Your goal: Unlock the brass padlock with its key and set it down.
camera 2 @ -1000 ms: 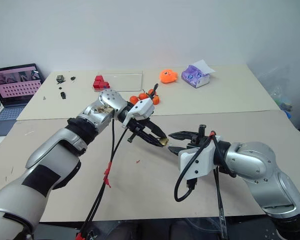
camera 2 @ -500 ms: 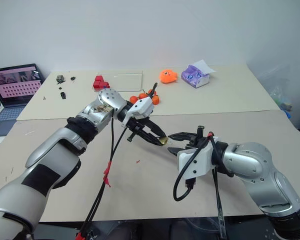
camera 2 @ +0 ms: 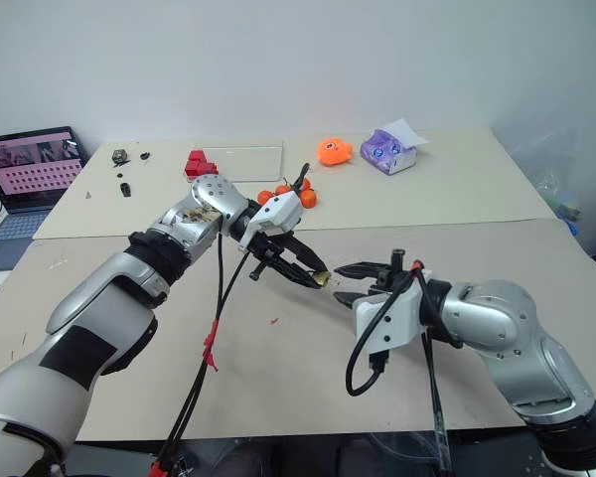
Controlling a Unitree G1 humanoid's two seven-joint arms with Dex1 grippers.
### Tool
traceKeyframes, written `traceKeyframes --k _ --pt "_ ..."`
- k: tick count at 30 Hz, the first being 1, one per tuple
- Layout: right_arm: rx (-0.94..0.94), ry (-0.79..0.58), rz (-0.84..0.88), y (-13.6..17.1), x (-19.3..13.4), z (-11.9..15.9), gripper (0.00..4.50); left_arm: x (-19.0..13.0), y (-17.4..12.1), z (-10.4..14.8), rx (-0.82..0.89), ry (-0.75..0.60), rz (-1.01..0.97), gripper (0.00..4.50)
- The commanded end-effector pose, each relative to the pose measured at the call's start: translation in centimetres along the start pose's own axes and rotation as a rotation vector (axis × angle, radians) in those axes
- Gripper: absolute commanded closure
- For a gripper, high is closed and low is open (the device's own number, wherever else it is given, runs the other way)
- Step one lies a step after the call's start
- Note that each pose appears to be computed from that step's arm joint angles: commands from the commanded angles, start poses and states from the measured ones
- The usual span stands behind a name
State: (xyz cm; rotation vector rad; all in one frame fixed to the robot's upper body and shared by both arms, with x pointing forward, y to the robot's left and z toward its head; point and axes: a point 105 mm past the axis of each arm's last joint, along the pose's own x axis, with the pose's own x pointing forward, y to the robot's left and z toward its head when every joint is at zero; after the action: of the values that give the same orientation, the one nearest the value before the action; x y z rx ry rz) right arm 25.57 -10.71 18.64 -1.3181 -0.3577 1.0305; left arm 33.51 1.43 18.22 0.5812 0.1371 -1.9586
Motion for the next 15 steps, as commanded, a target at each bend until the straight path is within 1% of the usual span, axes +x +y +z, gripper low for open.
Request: traceKeyframes --k 1,13,14,15 --pt "-0.051 -0.018 -0.047 -1.10 -0.10 0.48 2.40 -0.45 0.33 1.47 0.045 0.000 0.002 3.68" --pt "-0.050 -0.017 -0.054 -1.22 -0.08 0.28 2.40 -0.33 0.25 1.50 0.045 0.001 -0.005 3.68" --pt "-0.049 -0.018 -0.054 -1.24 -0.10 0.30 2.90 -0.32 0.25 1.51 0.045 0.001 -0.005 3.68" --pt "-0.047 -0.019 -0.054 -1.25 -0.11 0.32 3.15 -0.32 0.25 1.51 0.045 0.000 -0.005 3.68"
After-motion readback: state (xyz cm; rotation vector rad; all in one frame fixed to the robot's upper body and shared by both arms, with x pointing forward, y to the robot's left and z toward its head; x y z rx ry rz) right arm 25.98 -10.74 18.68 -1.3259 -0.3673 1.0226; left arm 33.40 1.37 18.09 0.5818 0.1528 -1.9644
